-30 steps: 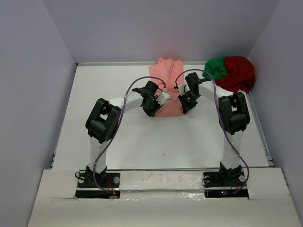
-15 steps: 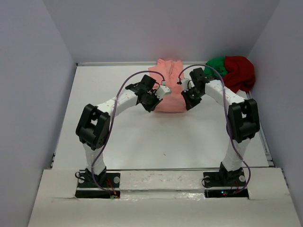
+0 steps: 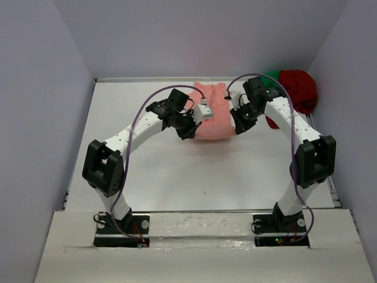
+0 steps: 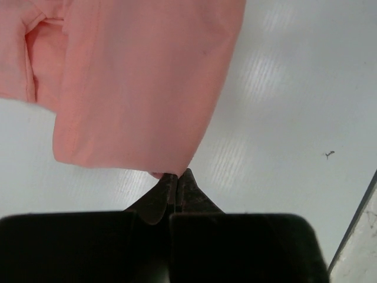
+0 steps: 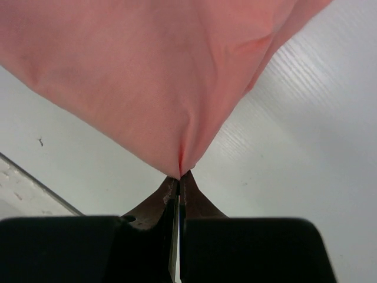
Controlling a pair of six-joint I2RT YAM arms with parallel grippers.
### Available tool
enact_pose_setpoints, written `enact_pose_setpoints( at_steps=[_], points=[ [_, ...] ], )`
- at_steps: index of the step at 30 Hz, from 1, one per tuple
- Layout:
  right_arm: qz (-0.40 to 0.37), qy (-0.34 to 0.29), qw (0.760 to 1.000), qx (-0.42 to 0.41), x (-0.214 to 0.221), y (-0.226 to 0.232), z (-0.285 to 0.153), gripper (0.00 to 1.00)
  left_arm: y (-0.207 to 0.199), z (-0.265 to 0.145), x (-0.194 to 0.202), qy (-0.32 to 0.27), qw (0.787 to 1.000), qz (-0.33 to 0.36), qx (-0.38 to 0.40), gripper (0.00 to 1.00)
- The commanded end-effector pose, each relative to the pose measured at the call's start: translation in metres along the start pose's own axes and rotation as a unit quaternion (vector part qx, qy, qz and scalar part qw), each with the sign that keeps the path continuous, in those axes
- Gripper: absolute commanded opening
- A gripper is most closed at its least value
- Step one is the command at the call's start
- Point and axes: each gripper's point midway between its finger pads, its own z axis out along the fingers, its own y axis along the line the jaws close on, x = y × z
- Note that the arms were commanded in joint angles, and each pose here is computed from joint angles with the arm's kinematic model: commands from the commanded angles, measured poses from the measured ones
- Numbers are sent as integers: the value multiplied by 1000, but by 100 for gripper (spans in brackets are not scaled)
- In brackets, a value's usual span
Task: Fold and stack the t-shirts
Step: Grab one side of the 2/3 rectangular tshirt with both arms, then fold the long partially folded tshirt into a neat square
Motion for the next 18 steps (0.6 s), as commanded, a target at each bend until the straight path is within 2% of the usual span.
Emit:
enact_pose_setpoints(
  at_steps=[1,4,8,12,18],
  points=[
    [-18,-17,999,-21,-2,19,-38,0,-34,-25,-12,-28,997,33,62,0],
    [-23,-22,999,-28,-1,25,-47,0,-40,-29,-13,-29,995,43,80,0],
    [-29,-31,999,-9,-7,17,-45,0,-29,-26,-20,-33,998,31,54,0],
    [-31,-30,999,-6,-17,8,-34,0,14,-19,-29,-25,999,9,-39,0],
    [-39,-33,999,0,-42,-10,-15,0,55,-15,-47,-31,994,-3,-105,0]
  ],
)
